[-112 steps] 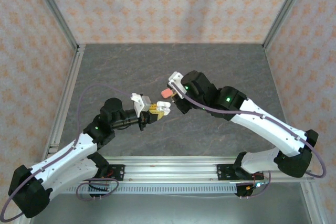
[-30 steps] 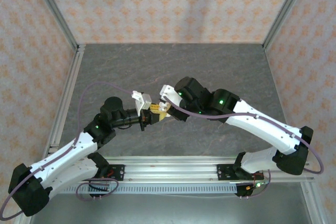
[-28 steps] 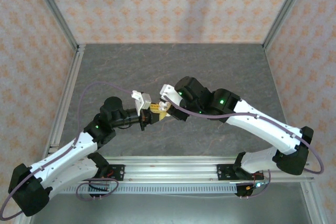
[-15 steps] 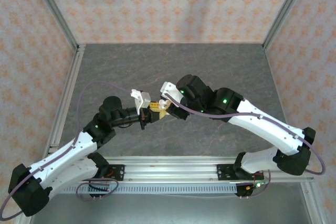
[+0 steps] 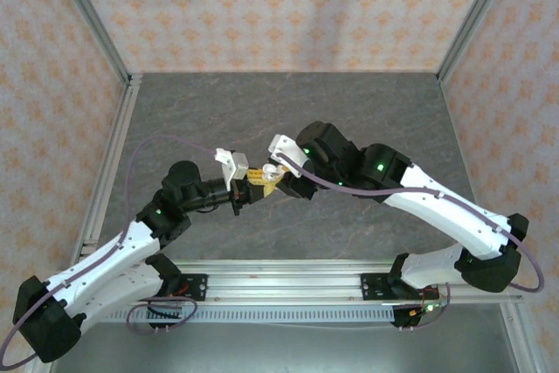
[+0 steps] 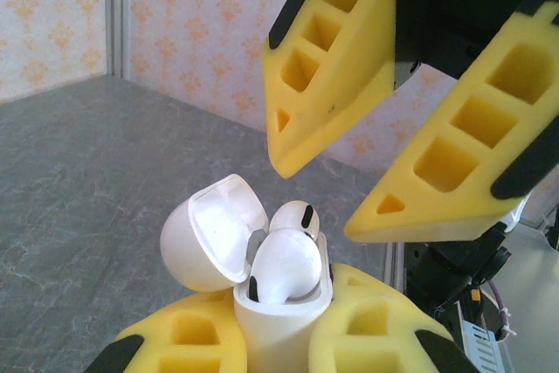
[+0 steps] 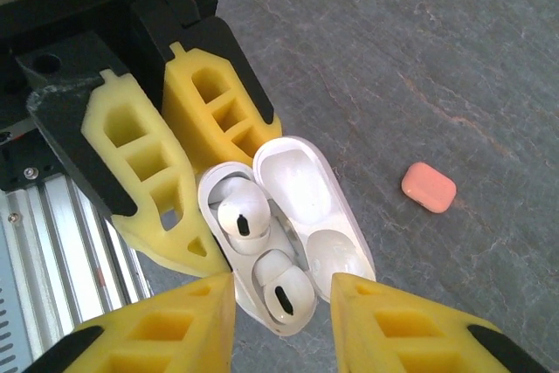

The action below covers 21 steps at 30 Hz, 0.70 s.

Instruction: Insert wireless bluetooth earbuds into charging case

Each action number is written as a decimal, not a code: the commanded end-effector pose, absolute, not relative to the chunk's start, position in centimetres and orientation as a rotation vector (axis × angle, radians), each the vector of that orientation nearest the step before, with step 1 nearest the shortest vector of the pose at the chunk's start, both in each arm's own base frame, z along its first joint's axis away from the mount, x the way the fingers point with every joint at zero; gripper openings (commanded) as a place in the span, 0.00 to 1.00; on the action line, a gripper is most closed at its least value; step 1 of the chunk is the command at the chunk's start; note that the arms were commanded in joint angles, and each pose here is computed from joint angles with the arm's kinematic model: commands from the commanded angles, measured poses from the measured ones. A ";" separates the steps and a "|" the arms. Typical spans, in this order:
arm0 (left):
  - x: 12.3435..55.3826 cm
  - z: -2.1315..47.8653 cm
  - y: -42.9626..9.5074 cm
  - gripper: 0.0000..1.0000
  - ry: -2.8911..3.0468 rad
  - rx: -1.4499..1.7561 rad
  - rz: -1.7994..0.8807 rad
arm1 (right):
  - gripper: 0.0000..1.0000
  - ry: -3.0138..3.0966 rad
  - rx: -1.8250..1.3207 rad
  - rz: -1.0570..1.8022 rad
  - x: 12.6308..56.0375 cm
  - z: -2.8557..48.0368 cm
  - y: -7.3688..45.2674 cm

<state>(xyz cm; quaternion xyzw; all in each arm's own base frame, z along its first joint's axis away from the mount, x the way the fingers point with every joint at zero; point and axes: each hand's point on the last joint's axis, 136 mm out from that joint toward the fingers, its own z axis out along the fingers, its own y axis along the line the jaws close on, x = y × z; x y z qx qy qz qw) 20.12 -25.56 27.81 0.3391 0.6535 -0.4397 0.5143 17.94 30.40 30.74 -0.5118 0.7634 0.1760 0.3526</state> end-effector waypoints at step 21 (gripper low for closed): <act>20.0 32.9 -26.2 0.00 1.394 0.739 -1.134 | 0.55 2.143 -0.516 1.349 24.5 36.9 29.6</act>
